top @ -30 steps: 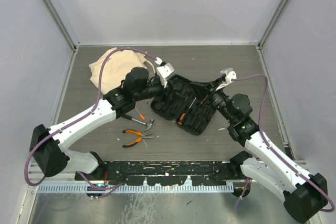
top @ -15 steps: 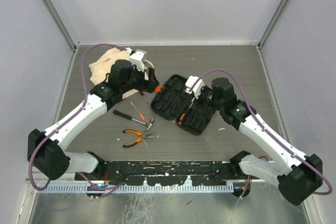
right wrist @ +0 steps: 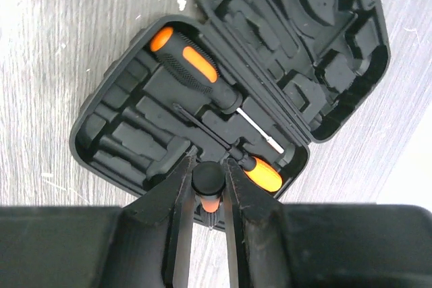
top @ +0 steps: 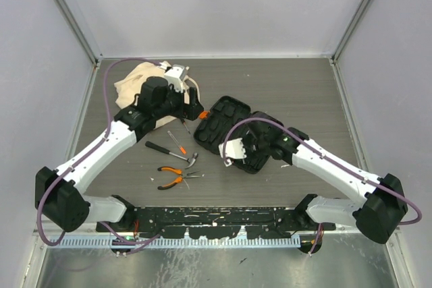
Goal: Sort the tools into containers
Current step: Place the screwdriver in the storage box.
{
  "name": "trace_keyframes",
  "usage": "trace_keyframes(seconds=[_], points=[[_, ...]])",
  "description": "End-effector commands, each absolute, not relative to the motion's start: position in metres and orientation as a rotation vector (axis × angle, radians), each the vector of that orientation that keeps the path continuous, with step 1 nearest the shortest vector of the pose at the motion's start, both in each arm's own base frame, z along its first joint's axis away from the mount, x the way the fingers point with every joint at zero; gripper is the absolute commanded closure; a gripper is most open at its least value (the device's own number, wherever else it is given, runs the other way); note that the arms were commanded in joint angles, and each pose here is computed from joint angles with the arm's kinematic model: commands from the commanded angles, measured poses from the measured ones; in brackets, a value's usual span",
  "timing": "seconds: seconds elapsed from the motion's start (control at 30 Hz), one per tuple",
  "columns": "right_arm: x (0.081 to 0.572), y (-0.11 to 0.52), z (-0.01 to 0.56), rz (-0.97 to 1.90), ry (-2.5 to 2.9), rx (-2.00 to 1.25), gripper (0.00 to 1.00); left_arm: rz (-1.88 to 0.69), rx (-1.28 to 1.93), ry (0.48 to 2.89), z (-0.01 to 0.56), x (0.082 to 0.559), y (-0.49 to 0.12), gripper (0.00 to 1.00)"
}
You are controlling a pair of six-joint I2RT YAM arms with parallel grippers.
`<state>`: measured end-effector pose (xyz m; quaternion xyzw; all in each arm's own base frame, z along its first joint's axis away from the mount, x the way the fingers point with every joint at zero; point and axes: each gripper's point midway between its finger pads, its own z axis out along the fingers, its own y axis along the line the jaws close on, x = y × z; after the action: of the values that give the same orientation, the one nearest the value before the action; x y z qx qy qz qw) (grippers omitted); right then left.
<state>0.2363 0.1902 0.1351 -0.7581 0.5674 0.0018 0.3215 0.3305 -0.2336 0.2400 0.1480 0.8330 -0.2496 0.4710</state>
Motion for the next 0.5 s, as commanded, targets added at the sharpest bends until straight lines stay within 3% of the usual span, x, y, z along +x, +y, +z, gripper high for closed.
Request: trace_keyframes(seconds=[0.0, 0.47], points=[[0.237, 0.185, 0.135, -0.117, 1.359, -2.148, 0.96, -0.655, 0.364, 2.018, 0.253, 0.334, -0.243, 0.18], [0.235, 0.177, 0.087, -0.228, 1.318, -2.383, 0.91, -0.691, 0.377, 2.047, 0.243, 0.333, -0.249, 0.18]])
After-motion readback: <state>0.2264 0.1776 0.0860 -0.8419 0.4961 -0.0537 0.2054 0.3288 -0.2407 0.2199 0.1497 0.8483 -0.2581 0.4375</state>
